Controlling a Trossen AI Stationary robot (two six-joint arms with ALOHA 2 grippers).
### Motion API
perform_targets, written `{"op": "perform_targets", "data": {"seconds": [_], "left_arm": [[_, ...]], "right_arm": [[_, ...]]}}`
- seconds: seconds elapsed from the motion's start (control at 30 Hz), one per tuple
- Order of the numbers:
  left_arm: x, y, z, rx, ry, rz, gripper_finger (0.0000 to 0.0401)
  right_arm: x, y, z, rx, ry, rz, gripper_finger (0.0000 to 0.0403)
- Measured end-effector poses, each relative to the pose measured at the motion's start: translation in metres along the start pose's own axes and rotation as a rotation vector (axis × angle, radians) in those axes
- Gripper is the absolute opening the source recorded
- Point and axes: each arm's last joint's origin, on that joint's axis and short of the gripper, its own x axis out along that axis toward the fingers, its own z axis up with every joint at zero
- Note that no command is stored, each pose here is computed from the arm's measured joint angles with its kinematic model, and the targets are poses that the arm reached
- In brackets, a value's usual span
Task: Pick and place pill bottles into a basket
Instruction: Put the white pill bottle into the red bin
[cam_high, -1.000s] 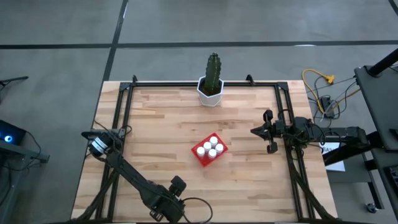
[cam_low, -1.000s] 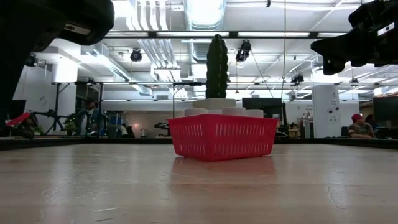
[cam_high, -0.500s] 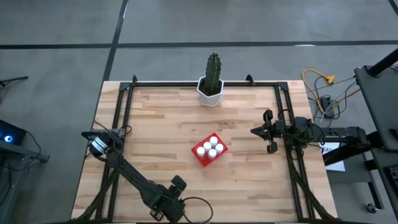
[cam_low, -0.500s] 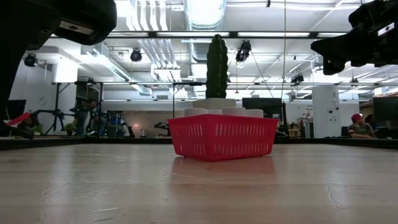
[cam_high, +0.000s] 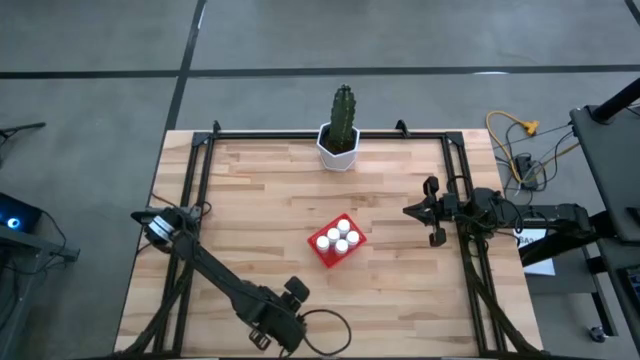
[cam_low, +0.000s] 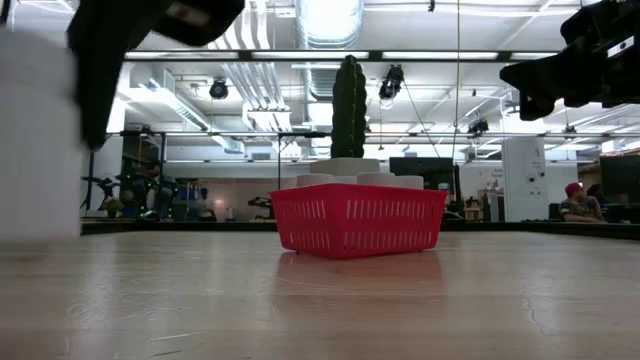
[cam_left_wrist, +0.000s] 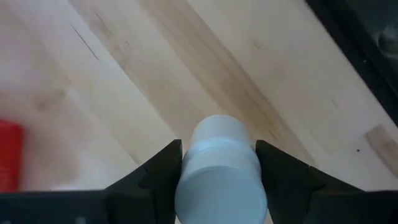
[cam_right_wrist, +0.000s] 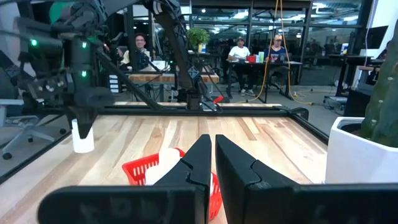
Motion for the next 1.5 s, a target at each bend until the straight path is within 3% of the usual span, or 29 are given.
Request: {"op": "perform_targets", "data": {"seconds": [0.73, 1.07, 1.5], "left_arm": [[-0.043, 0.108, 0.005, 0.016, 0.029, 0.07, 0.0171], [-0.026, 0.155, 0.004, -0.008, 0.08, 0.085, 0.0171], [-0.023, 0.178, 0.01, 0.026, 0.092, 0.085, 0.0171]], "right_arm": [[0.0, 0.0, 0.0, 0.0, 0.0, 0.002, 0.0013], [0.0, 0.0, 0.0, 0.0, 0.001, 0.001, 0.0013], [0.0, 0.0, 0.0, 0.0, 0.002, 0.0, 0.0013]]}}
